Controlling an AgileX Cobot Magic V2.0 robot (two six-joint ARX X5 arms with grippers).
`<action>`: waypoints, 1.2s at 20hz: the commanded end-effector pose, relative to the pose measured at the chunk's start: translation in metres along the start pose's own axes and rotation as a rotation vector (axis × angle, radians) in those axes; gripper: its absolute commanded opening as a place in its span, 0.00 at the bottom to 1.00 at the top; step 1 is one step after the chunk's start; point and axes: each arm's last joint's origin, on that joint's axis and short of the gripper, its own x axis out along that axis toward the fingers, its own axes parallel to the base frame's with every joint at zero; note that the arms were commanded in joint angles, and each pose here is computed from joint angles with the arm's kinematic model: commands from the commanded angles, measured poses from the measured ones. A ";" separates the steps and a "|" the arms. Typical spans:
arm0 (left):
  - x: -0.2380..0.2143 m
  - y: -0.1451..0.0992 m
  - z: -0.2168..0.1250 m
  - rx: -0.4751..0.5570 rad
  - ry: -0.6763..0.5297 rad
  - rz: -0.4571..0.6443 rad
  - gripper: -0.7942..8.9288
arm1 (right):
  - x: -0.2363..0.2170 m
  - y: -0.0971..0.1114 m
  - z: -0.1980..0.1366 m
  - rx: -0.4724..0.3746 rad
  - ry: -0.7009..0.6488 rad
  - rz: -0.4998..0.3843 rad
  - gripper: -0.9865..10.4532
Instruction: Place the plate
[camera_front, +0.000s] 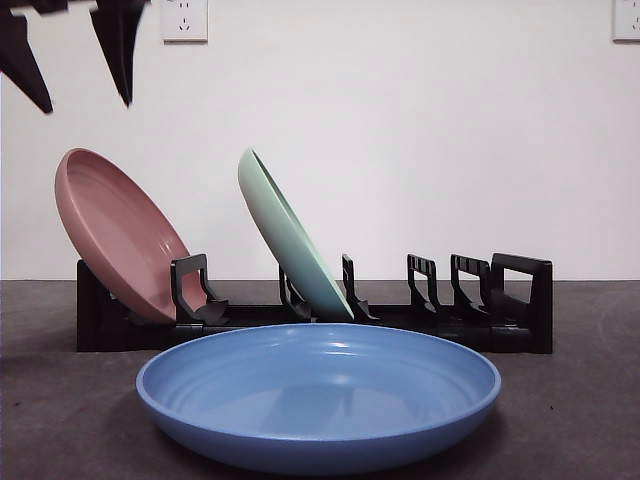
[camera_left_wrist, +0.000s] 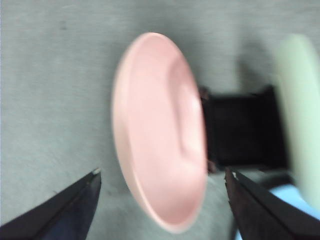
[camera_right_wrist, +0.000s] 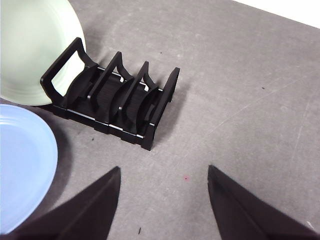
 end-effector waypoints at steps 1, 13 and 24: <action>0.012 -0.004 0.009 0.033 -0.004 0.049 0.49 | 0.000 0.000 0.002 0.004 -0.008 0.003 0.33; 0.037 -0.001 0.017 0.043 -0.009 0.110 0.33 | 0.000 0.000 0.002 0.003 -0.008 0.003 0.33; 0.053 0.002 0.016 0.046 0.041 0.144 0.12 | 0.000 0.000 0.002 0.003 -0.007 -0.004 0.33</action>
